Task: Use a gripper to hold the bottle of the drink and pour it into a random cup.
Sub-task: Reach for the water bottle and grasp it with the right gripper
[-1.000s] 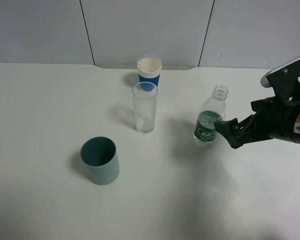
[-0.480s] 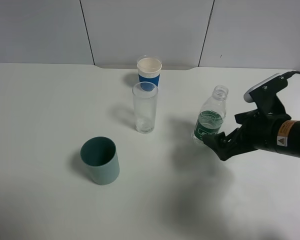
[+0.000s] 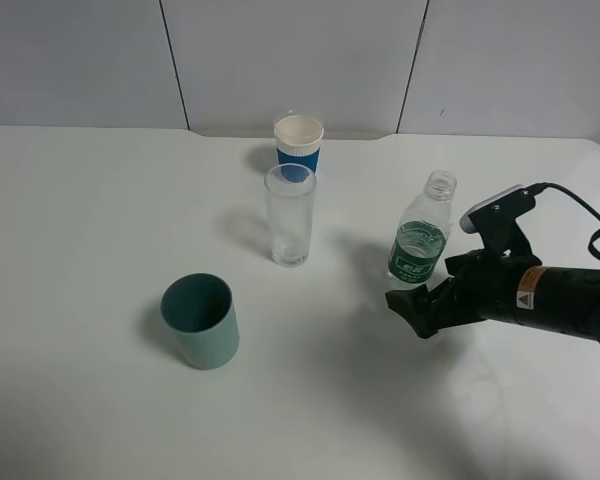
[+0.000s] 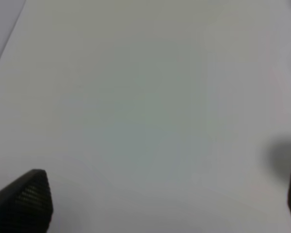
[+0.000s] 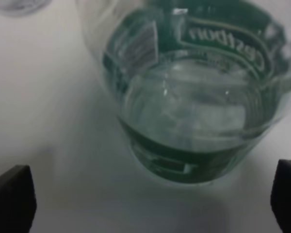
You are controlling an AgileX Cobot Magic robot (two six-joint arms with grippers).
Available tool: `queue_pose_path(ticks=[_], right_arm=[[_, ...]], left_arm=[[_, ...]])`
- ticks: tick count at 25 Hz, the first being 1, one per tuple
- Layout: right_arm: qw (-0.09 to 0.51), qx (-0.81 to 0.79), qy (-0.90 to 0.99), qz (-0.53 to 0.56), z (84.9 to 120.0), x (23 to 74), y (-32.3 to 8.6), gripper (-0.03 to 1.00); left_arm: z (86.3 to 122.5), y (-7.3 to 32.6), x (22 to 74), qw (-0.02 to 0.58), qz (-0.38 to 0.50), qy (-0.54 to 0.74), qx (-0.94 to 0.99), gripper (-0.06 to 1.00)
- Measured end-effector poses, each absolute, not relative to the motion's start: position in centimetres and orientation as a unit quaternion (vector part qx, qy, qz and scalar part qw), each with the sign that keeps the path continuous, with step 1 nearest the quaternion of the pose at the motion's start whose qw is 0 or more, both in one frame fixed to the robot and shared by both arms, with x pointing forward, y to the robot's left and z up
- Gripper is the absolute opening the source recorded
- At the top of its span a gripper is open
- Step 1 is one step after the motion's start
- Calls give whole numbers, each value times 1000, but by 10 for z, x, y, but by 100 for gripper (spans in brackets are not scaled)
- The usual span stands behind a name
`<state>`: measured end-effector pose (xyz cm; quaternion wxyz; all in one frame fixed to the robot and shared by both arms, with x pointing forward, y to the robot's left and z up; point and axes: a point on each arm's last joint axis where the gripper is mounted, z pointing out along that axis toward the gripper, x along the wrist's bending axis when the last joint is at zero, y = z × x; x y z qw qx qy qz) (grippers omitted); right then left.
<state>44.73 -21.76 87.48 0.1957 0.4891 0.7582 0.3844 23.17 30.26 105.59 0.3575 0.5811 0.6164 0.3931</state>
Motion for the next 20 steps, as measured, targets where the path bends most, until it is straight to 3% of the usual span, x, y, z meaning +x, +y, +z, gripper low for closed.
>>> queue_pose_path(ticks=[20], right_arm=[[277,423,761,406,879,457,-218,99]], left_arm=[[1056,303,232,358,393,616,581,98]])
